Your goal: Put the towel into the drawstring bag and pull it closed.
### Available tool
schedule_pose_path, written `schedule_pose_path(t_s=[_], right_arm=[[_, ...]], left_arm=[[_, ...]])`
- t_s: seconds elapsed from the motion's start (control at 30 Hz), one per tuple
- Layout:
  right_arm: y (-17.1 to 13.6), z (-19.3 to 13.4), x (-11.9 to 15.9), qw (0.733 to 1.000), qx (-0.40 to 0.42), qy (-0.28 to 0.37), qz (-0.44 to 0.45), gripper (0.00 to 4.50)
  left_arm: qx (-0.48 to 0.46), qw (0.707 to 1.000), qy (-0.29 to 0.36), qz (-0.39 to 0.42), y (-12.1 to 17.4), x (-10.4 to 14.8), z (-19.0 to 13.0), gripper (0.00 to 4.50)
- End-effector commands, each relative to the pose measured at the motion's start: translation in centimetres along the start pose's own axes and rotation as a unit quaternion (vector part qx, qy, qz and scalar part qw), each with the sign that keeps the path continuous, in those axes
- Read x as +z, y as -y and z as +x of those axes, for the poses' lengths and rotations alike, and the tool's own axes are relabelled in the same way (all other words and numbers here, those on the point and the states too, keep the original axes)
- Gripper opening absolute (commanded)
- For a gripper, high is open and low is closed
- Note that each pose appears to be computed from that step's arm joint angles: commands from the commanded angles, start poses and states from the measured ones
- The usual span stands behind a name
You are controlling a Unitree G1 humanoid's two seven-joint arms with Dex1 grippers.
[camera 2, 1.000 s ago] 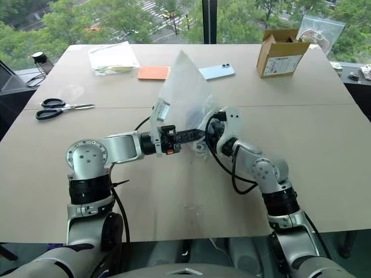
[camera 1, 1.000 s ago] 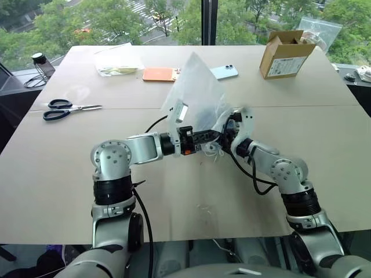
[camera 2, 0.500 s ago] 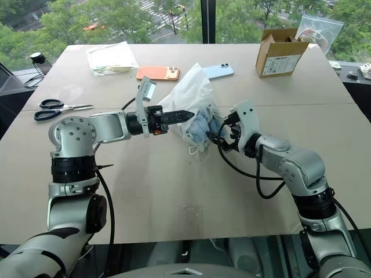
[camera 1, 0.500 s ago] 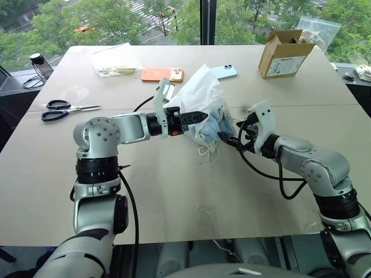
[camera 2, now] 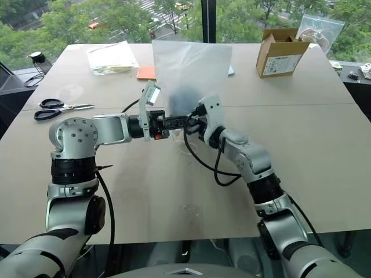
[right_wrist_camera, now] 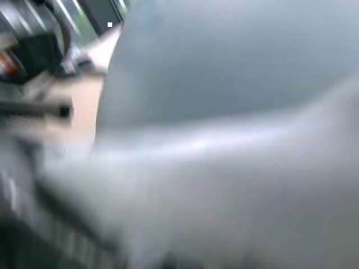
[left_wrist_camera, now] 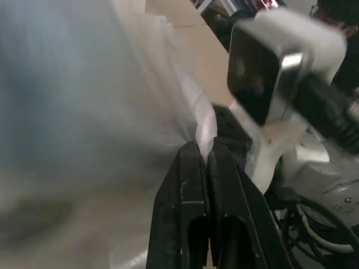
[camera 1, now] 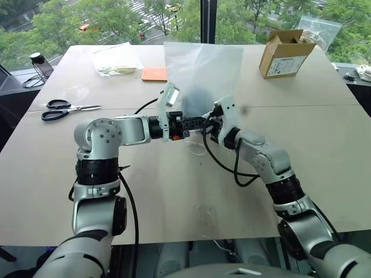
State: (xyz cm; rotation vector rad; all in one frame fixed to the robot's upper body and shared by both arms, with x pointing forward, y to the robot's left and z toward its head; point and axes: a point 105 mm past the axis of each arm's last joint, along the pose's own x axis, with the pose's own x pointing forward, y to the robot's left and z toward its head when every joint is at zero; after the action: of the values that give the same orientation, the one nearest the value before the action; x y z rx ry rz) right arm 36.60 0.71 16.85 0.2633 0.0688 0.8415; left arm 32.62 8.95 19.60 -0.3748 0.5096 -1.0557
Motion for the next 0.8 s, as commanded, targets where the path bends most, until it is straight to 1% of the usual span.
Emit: schedule_pose_path(t_s=[0.03, 0.2, 0.27, 0.37, 0.47, 0.5, 0.57, 0.63, 0.7, 0.8], right_arm=[[0.0, -1.1, 3.7, 0.996, 0.023, 0.089, 0.023, 0.08], [-0.5, -4.5, 3.7, 0.994, 0.036, 0.099, 0.02, 0.08], [-1.1, -6.3, 3.0, 0.996, 0.039, 0.075, -0.008, 0.08], [-1.5, -8.2, 1.5, 0.996, 0.028, 0.017, -0.083, 0.08], [-2.6, -9.9, 0.7, 0.99, 0.041, -0.021, -0.132, 0.96], [-2.8, -10.2, 0.6, 0.989, 0.043, -0.027, -0.139, 1.38], [-2.8, -10.7, 0.4, 0.985, 0.029, -0.048, -0.166, 2.36], [-2.8, -11.0, 0.3, 0.983, 0.018, -0.056, -0.173, 3.36], [-2.8, -11.3, 0.4, 0.984, 0.008, -0.058, -0.166, 3.36], [-1.3, -11.7, 0.3, 0.982, -0.057, -0.074, -0.164, 3.36]], left_arm=[[-0.015, 1.0, 0.004, 0.017, 1.1, 0.7, -1.0, 0.0], [0.009, 1.0, 0.015, 0.024, 0.2, 1.7, -1.5, 0.0], [0.012, 0.999, 0.018, 0.029, 0.0, 2.1, -1.5, 0.0], [0.019, 0.999, 0.024, 0.034, -0.4, 2.9, -1.4, 0.0], [0.025, 0.999, 0.022, 0.042, -0.8, 3.4, -1.2, 0.0], [0.026, 0.998, 0.021, 0.045, -0.9, 3.5, -1.1, 0.0], [0.023, 0.998, 0.018, 0.05, -0.8, 3.7, -0.9, 0.0], [0.019, 0.998, 0.014, 0.059, -0.6, 3.8, -0.7, 0.0], [0.015, 0.998, 0.011, 0.068, -0.3, 3.9, -0.4, 0.0], [0.01, 0.997, 0.011, 0.076, 0.2, 4.1, -0.1, 0.0]])
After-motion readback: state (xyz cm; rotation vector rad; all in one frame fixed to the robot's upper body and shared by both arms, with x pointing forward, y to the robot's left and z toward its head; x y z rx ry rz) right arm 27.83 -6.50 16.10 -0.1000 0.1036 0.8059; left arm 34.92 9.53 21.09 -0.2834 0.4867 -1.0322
